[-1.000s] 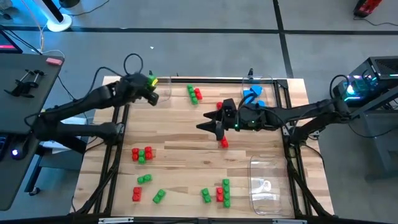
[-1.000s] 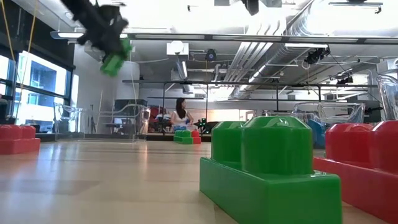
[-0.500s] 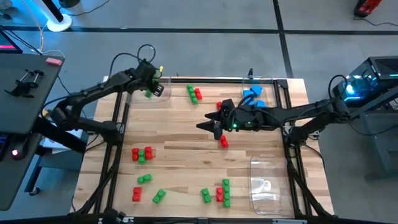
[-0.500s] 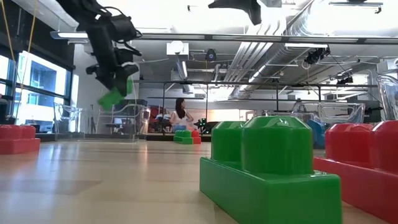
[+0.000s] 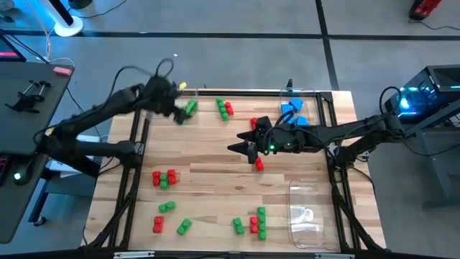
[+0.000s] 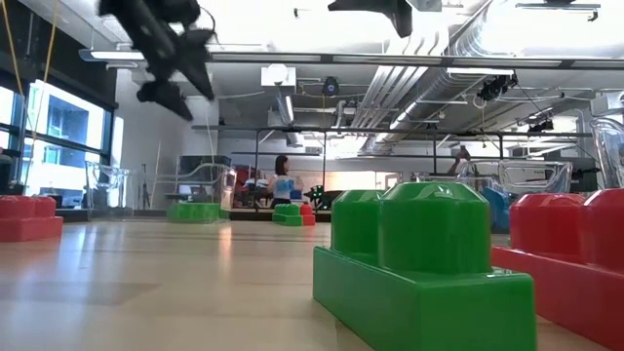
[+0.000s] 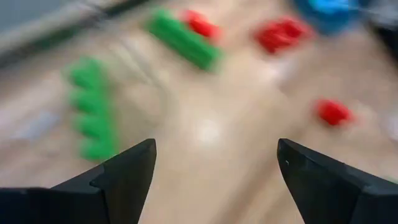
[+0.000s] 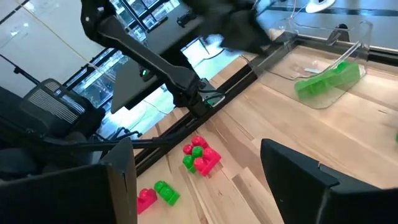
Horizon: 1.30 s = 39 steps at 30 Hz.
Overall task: Sort blocks
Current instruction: Put the green game piece into the top left transparent bin
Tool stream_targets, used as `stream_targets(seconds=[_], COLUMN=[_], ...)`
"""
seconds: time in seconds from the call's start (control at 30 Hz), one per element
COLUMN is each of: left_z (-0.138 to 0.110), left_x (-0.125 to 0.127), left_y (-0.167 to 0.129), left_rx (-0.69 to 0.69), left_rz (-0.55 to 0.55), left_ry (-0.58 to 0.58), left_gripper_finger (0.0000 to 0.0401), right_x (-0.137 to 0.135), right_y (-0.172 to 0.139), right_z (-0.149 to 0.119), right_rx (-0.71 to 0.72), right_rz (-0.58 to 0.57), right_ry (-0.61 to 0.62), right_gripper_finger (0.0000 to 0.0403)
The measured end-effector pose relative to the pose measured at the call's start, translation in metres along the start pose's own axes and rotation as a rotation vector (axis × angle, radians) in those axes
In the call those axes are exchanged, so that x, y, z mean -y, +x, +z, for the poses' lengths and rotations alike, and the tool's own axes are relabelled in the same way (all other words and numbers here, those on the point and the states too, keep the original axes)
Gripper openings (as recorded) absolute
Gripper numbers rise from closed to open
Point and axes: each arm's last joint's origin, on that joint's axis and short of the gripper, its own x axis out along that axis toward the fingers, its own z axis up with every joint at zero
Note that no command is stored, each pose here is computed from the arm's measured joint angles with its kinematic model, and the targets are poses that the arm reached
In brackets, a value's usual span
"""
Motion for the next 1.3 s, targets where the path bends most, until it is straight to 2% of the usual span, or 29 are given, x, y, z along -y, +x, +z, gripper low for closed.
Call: stream_targets(seconds=[0.1,0.23,0.37,0.5,0.67,0.8,0.97,1.07,1.3], left_z=[-0.038,-0.096,-0.147,-0.182,-0.218,-0.252,-0.286,-0.298,-0.307], left_x=[0.021,0.034,0.038,0.053,0.088,0.107,0.128,0.133,0.13], left_y=[-0.015,-0.024,-0.023,-0.018,-0.013,-0.007,0.004,0.015,0.033], left_rx=[-0.002,-0.057,-0.202,-0.36,-0.519,-0.644,-0.662,-0.648,-0.545], left_rz=[-0.098,-0.193,-0.262,-0.267,-0.315,-0.209,-0.138,-0.083,0.049], left_ry=[0.002,-0.055,-0.137,-0.157,-0.028,0.208,0.454,0.524,0.55], left_gripper_finger=[0.0322,0.0322,0.0323,0.0318,0.0317,0.0316,0.0316,0.0316,0.0316], right_x=[0.0,0.003,0.007,0.011,0.014,0.015,0.015,0.015,0.015], right_y=[0.0,-0.001,-0.001,-0.002,-0.003,-0.003,-0.003,-0.003,-0.003], right_z=[-0.002,-0.007,-0.011,-0.015,-0.018,-0.018,-0.018,-0.018,-0.018], right_rx=[-0.021,-0.068,-0.112,-0.156,-0.191,-0.193,-0.184,-0.176,-0.17], right_rz=[-0.006,-0.038,-0.074,-0.108,-0.135,-0.137,-0.148,-0.156,-0.163], right_ry=[-0.008,-0.031,-0.062,-0.103,-0.124,-0.124,-0.122,-0.103,-0.072], right_gripper_finger=[0.0226,0.0226,0.0226,0.0226,0.0226,0.0226,0.0226,0.0226,0.0226])
